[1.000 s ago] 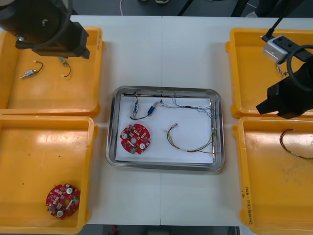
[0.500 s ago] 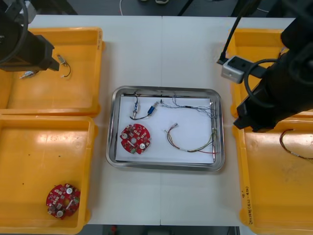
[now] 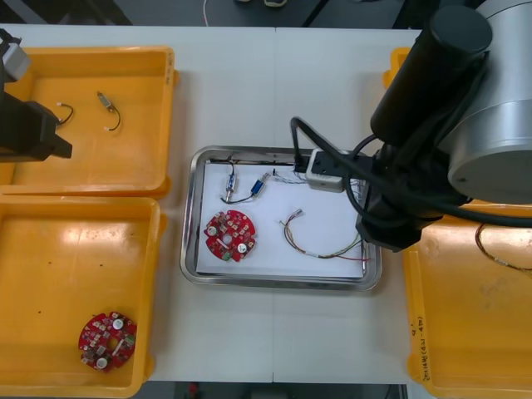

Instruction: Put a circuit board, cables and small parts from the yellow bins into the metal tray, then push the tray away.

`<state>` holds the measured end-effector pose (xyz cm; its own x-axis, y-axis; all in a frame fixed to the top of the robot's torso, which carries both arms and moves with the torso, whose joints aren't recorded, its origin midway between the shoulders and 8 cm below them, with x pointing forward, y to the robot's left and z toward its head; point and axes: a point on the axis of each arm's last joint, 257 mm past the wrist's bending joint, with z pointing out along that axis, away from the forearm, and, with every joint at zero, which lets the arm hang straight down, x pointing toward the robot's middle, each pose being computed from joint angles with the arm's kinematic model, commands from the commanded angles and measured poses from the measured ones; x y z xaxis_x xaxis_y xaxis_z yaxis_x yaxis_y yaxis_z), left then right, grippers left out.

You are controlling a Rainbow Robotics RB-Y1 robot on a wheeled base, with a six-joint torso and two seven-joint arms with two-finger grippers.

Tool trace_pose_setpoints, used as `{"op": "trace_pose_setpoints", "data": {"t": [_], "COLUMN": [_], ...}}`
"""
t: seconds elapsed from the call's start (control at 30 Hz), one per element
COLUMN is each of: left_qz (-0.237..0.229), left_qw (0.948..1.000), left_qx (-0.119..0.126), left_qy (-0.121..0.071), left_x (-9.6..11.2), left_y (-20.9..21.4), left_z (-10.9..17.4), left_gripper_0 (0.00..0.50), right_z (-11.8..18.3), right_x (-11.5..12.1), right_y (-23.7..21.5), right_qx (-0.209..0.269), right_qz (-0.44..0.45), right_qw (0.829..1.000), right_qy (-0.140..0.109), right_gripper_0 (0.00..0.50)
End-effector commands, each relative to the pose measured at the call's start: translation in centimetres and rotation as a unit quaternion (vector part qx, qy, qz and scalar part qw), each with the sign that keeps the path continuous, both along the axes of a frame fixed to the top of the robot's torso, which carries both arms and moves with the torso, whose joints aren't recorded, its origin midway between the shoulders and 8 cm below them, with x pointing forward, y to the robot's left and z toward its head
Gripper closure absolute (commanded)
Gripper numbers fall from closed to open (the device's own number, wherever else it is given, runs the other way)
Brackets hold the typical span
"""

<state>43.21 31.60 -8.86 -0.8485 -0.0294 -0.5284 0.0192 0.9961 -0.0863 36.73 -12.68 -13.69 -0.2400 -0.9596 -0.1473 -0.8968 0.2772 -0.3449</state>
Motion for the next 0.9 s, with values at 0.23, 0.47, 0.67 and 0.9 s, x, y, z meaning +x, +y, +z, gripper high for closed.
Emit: {"op": "trace_pose_setpoints", "data": {"t": [0.23, 0.47, 0.67, 0.9], "left_qz": [0.033, 0.038, 0.043, 0.045], "left_qw": [0.9988, 0.9976, 0.9965, 0.9959], "left_qx": [0.031, 0.044, 0.049, 0.054], "left_qy": [0.019, 0.039, 0.053, 0.056], "left_x": [-3.4, -5.0, -6.1, -6.6], "left_y": [4.1, 5.6, 6.5, 6.9], "left_z": [-0.6, -1.7, -2.6, -3.0], "left_gripper_0": [0.0, 0.0, 0.0, 0.0], "right_z": [-1.4, -4.1, -7.1, -10.8], "right_x": [0.1, -0.3, -1.1, -1.7], "right_y": [8.0, 10.7, 12.3, 13.0], "right_qx": [0.032, 0.011, -0.008, -0.005], "right_qz": [0.111, 0.138, 0.153, 0.157], "right_qw": [0.993, 0.989, 0.987, 0.988], "right_qy": [-0.037, -0.048, -0.037, -0.011], "right_gripper_0": [0.0, 0.0, 0.0, 0.0]}}
